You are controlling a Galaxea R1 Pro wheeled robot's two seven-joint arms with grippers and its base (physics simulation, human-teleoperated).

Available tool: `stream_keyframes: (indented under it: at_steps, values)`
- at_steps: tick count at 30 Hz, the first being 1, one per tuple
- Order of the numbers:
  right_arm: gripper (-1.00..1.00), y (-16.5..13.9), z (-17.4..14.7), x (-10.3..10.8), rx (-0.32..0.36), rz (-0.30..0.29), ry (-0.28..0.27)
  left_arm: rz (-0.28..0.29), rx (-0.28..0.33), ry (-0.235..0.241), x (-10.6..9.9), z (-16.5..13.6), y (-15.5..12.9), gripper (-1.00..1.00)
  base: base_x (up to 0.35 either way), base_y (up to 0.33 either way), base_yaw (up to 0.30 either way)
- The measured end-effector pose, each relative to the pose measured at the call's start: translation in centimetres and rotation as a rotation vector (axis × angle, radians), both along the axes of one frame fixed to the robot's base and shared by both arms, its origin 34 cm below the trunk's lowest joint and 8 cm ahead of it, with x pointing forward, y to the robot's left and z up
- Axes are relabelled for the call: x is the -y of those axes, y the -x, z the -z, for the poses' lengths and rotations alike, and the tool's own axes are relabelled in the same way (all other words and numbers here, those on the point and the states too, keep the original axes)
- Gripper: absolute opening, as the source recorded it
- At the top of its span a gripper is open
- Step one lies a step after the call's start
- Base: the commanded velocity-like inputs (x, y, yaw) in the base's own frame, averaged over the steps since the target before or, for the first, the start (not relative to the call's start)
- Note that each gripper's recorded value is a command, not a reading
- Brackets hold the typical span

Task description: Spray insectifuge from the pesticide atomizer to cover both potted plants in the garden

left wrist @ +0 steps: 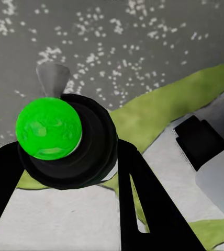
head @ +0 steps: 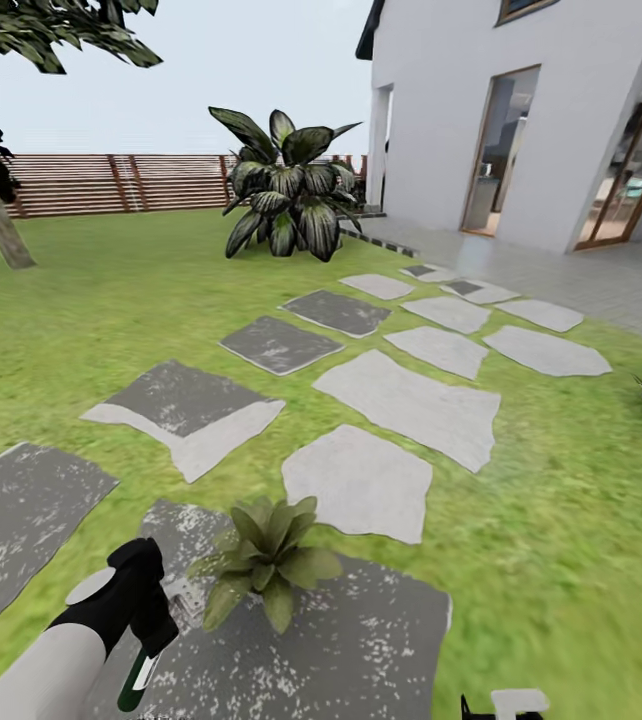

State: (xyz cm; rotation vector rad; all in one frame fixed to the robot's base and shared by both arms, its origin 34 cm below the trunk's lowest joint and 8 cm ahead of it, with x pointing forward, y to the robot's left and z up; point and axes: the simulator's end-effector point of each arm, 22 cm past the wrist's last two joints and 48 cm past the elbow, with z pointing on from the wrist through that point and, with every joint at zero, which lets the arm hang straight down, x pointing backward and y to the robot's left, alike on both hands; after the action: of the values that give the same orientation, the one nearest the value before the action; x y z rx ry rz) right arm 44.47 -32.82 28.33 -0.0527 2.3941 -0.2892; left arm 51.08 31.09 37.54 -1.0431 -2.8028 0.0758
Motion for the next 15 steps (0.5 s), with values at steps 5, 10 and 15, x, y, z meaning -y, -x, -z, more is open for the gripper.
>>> stream_keyframes:
  at_steps: [5,10,15]
  values:
    - [1.00,0.0,0.0,0.0,0.000,0.000,0.000,0.000,0.001,-0.005,-0.3,0.0,0.0,-1.00,0.017,-0.042,0.278]
    - [1.00,0.0,0.0,0.0,0.000,0.000,0.000,-0.007,-0.003,-0.013,-1.0,0.0,0.1,-1.00,0.001,-0.002,0.248]
    - [1.00,0.0,0.0,0.1,0.000,0.000,0.001,-0.008,-0.005,-0.004,-0.6,0.1,0.2,-1.00,0.000,-0.054,0.019]
